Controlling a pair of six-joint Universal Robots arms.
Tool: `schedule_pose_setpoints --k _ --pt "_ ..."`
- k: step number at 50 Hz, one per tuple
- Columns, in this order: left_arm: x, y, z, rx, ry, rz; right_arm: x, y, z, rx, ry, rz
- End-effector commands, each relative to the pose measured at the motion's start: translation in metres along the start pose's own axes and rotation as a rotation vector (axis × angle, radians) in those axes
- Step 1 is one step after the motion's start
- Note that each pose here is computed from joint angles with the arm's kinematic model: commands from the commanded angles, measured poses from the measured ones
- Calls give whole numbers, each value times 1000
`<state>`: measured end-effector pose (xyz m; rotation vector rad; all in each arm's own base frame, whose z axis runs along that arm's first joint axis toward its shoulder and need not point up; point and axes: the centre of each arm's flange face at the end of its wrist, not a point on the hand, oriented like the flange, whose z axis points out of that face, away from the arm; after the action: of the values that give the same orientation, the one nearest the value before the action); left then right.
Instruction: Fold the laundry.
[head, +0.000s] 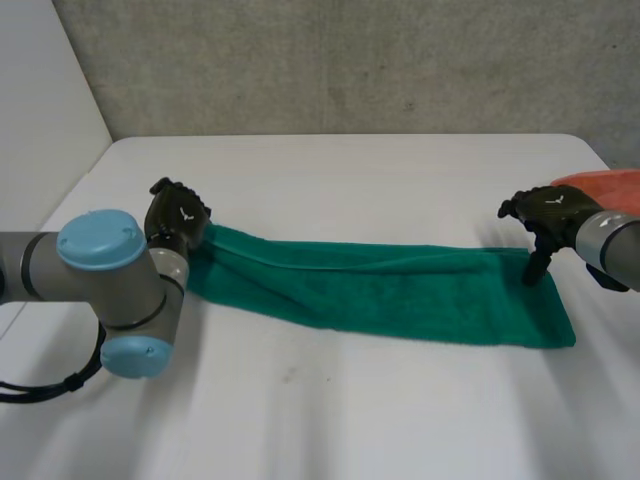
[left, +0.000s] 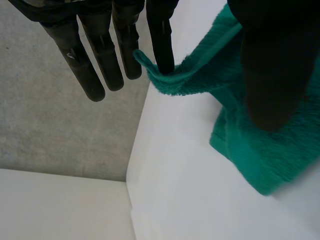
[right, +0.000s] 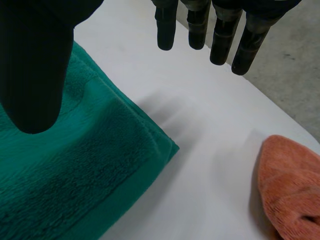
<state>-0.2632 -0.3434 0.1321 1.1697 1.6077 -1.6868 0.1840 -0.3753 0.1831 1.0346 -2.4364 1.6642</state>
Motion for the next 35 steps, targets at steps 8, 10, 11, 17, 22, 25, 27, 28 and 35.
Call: schedule_pose_setpoints --k 8,10,11,17,22,25,27,28,35 --pt "0 10 23 31 7 -3 -5 9 41 -16 -79 -4" --pt "4 10 25 44 24 -2 -8 11 45 -33 -114 8" --pt "6 11 25 46 29 -2 -9 12 46 -38 -125 14" --pt "7 13 31 50 29 -4 -12 17 51 -70 -160 35" --pt "8 16 37 54 45 -6 -12 19 55 -67 -159 32" --pt "9 16 41 65 53 -4 -10 17 56 -60 -147 22" --pt "8 15 41 67 47 -5 -9 15 55 -57 -145 21" --pt "8 15 42 71 48 -5 -9 14 55 -53 -143 18" --pt "-11 0 37 96 8 -11 3 -28 28 37 -100 -24"
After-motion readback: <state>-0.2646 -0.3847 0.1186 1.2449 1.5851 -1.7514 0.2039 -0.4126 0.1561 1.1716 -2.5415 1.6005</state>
